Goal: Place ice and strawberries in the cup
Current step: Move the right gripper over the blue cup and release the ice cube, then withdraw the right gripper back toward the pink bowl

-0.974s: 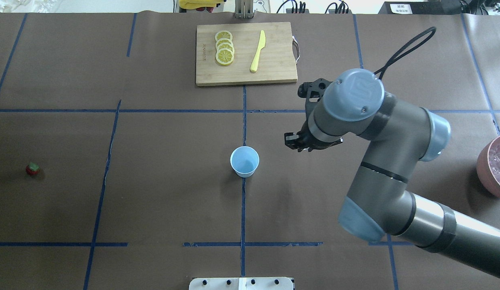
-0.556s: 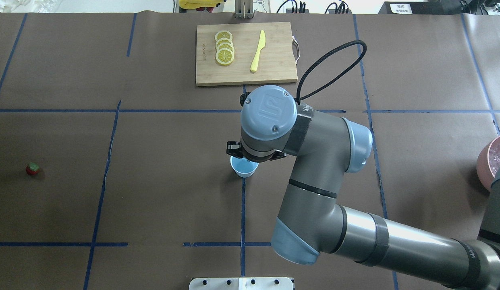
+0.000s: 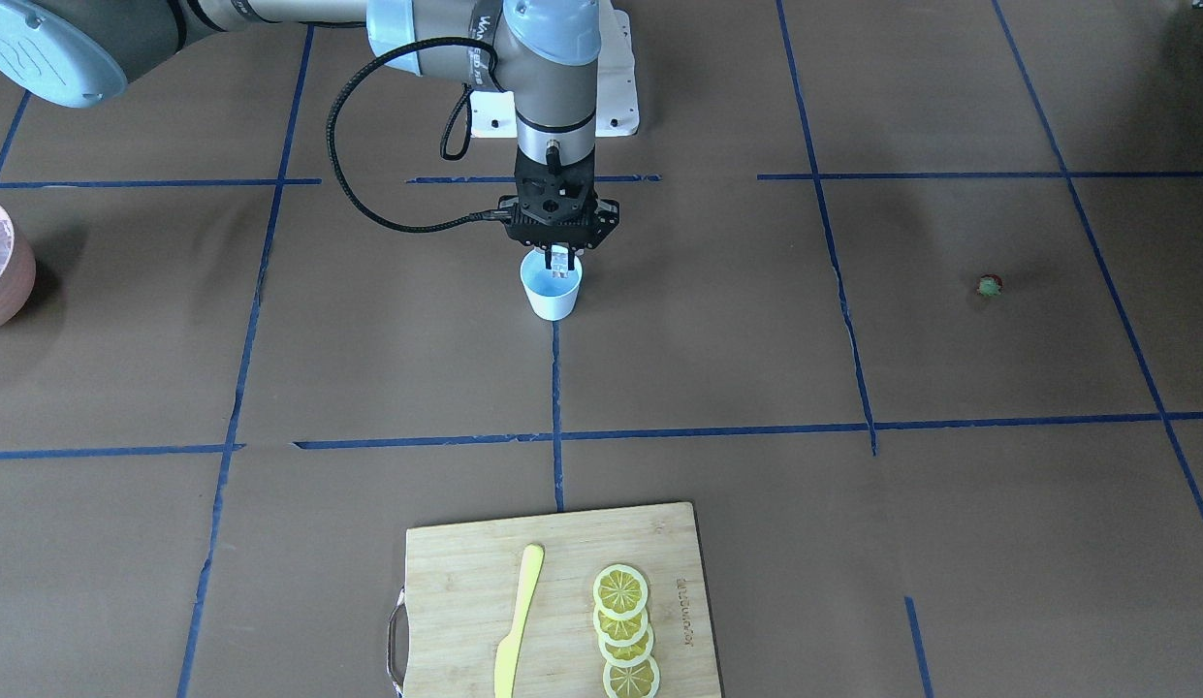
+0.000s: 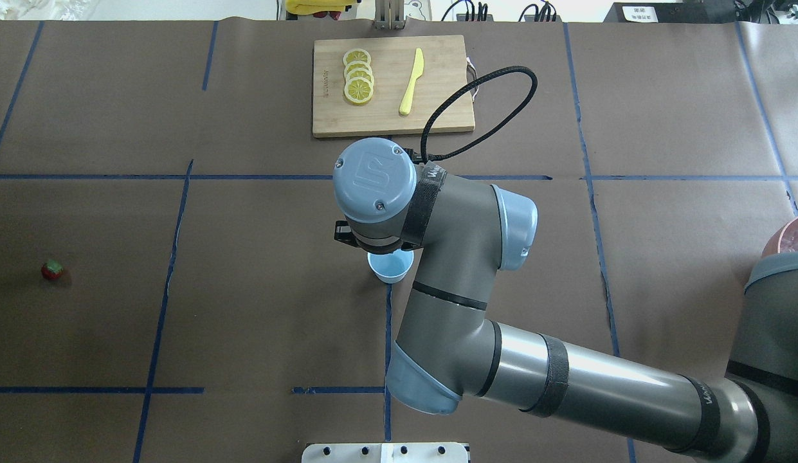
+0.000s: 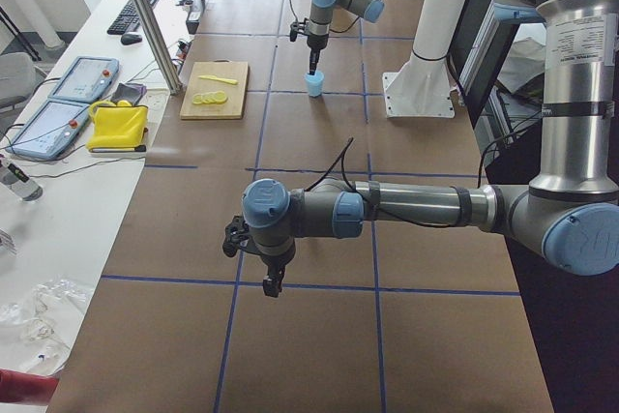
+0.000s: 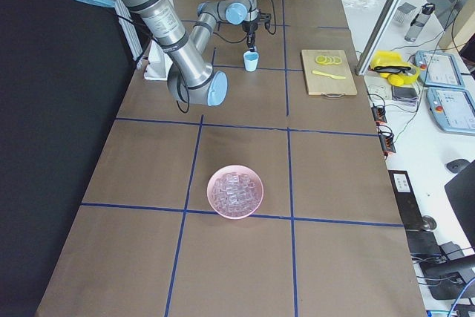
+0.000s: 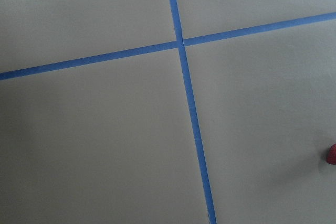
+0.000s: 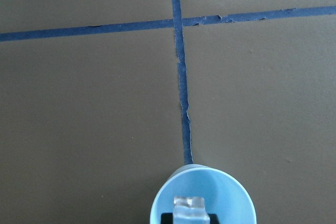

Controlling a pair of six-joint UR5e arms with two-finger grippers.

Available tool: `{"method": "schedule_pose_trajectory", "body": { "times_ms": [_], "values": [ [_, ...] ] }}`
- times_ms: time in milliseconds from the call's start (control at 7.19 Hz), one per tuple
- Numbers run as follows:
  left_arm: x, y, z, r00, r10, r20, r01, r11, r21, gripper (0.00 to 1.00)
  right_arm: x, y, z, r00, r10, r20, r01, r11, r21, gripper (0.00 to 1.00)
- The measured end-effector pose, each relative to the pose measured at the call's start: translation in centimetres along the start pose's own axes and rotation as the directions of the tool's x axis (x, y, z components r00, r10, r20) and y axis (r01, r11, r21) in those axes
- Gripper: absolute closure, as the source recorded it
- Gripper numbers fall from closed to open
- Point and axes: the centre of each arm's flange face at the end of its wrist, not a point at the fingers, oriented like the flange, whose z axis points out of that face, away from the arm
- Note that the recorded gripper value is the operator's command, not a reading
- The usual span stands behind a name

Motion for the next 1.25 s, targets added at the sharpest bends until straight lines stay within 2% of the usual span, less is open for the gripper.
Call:
{"method": "schedule_pose_trajectory", "body": {
  "times_ms": [695, 974, 1252],
  "values": [
    [0.1, 0.0, -0.1, 1.0, 0.002, 0.0, -0.002, 1.0, 0.002, 0.0, 1.1, -0.4, 0.4, 1.0, -0.003, -0.011, 0.003, 1.0, 0.006, 0.0],
    [0.0, 0.0, 0.0, 1.0, 0.001, 0.0, -0.001, 1.0, 0.001, 0.0, 7.4, -3.4, 0.0, 0.999, -0.048, -0.017, 0.048, 0.999, -0.006, 0.0],
    [0.0, 0.0, 0.0, 1.0, 0.0, 0.0, 0.0, 1.0, 0.0, 0.0, 19.3, -8.0, -1.8, 0.986, -0.167, -0.019, 0.166, 0.985, -0.038, 0.0]
  ]
}}
